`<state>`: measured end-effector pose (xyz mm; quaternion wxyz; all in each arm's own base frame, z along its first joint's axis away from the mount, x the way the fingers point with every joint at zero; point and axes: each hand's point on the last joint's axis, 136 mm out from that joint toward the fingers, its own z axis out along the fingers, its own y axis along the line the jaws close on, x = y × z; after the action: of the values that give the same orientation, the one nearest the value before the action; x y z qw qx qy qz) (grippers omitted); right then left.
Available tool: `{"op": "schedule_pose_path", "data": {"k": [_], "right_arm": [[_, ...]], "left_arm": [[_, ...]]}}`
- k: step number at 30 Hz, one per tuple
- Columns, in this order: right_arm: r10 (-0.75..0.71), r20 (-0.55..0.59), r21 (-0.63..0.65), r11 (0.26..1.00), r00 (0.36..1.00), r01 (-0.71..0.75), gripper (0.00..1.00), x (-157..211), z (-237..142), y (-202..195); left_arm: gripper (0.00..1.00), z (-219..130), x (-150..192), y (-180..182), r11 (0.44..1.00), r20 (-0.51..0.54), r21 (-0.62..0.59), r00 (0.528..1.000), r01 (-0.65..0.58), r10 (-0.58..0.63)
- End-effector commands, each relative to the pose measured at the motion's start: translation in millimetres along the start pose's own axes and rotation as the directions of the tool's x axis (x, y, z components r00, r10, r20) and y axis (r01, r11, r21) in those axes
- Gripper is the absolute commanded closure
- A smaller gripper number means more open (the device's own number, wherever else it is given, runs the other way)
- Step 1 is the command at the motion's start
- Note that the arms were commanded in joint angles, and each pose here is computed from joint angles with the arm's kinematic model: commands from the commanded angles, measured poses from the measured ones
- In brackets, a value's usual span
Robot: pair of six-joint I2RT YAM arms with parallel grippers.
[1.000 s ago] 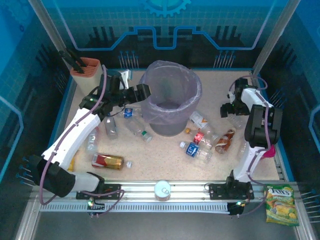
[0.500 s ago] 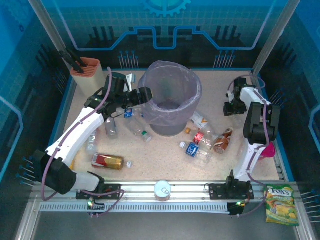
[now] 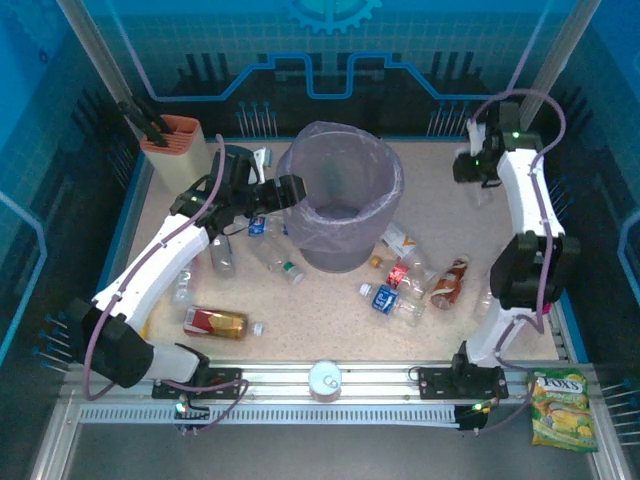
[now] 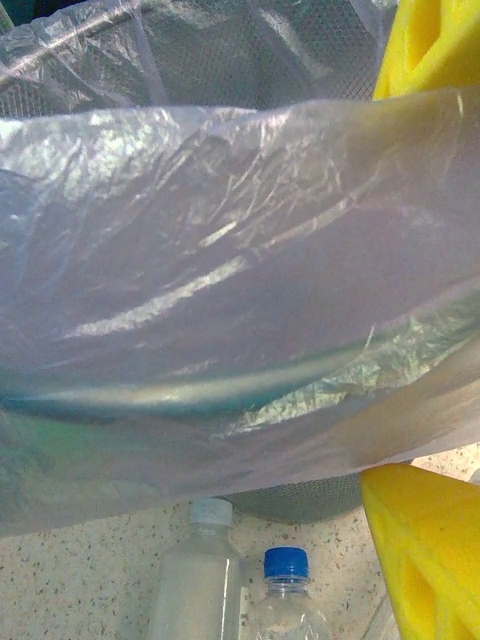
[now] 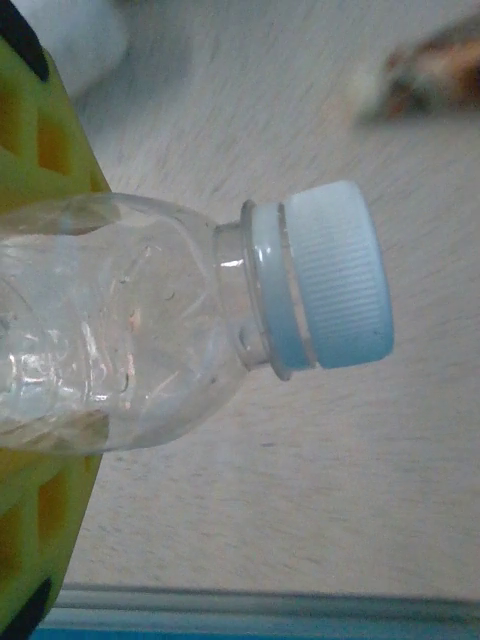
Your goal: Put the plastic bottles in the bin
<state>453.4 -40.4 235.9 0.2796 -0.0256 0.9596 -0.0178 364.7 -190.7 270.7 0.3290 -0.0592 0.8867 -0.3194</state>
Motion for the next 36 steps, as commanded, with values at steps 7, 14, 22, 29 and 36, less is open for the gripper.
{"op": "schedule_pose_path", "data": {"k": [7,14,22,29,36], "right_arm": [[-0.053,0.371,-0.363,0.911,0.927,0.197,0.55,-66,-175,173],[-0.188,0.394,-0.44,0.821,0.9,0.364,0.55,-54,-186,278],[-0.363,0.18,-0.385,0.829,0.914,0.406,0.54,-8,-105,320],[-0.416,0.012,-0.37,0.843,0.909,0.391,0.53,34,-36,334],[-0.417,-0.053,-0.379,0.849,0.907,0.368,0.42,51,-10,337]], "left_arm": [[0.2,12,8,2,1.0,-0.019,-0.005,1.0,-0.016,0.016],[0.2,10,9,1,1.0,-0.017,-0.006,1.0,-0.026,0.026],[0.2,8,9,1,0.999,-0.012,-0.011,0.999,-0.036,0.035],[0.2,8,9,4,0.999,-0.008,-0.021,0.999,-0.035,0.035],[0.21,5,8,7,0.999,0.004,-0.038,0.999,-0.033,0.034]]}}
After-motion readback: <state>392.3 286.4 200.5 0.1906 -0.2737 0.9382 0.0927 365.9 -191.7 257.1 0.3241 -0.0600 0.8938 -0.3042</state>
